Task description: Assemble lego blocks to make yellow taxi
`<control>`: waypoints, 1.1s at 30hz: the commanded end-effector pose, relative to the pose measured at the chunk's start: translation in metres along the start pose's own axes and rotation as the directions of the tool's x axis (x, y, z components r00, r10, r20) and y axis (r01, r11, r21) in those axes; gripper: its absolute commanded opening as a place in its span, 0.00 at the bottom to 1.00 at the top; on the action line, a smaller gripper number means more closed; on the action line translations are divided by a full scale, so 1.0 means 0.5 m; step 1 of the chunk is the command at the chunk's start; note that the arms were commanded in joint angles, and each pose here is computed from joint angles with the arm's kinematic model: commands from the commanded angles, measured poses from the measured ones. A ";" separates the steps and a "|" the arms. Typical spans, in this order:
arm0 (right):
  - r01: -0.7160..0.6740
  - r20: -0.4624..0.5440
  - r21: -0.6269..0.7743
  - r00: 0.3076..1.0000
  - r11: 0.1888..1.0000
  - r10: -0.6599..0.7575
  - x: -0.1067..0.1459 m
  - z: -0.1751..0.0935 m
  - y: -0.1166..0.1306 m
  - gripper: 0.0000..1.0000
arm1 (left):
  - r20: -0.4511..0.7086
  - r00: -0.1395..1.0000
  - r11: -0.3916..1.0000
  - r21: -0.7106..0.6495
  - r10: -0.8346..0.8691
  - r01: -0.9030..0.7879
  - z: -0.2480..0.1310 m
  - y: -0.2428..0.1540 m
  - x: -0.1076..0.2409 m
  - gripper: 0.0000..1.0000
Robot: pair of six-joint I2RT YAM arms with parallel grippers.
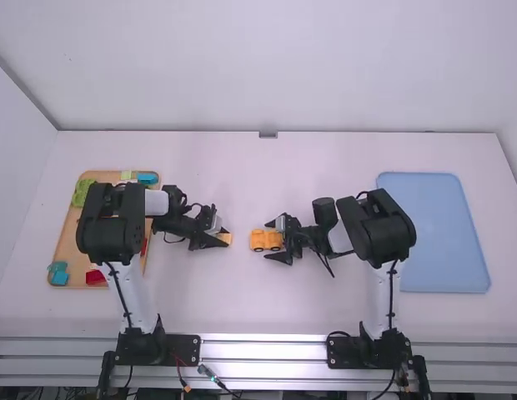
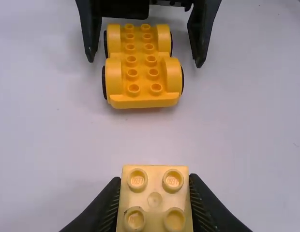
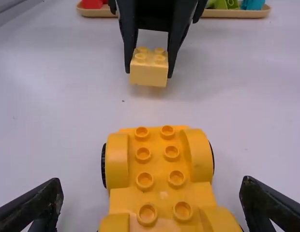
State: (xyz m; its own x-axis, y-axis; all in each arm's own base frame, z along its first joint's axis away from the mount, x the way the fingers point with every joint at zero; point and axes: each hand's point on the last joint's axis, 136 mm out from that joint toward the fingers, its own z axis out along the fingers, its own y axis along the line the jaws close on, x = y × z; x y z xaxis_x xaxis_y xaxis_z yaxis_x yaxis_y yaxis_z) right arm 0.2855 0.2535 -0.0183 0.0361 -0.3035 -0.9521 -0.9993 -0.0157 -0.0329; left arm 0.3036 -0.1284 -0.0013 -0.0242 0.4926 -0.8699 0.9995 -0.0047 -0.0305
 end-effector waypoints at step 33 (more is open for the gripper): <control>-0.082 -0.001 -0.047 0.997 0.996 0.082 -0.003 0.007 -0.013 0.96 | -0.136 0.981 0.986 -0.107 -0.139 0.125 0.049 0.064 0.035 0.02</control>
State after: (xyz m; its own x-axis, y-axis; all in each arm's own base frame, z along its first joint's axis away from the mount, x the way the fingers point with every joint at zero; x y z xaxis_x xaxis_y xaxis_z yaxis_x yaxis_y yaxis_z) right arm 0.2921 0.2551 -0.0218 -0.0471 -0.3340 -0.9414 -0.9985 -0.0106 0.0537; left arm 0.3462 -0.1410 -0.0141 -0.0190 0.5682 -0.8226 0.9959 0.0836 0.0347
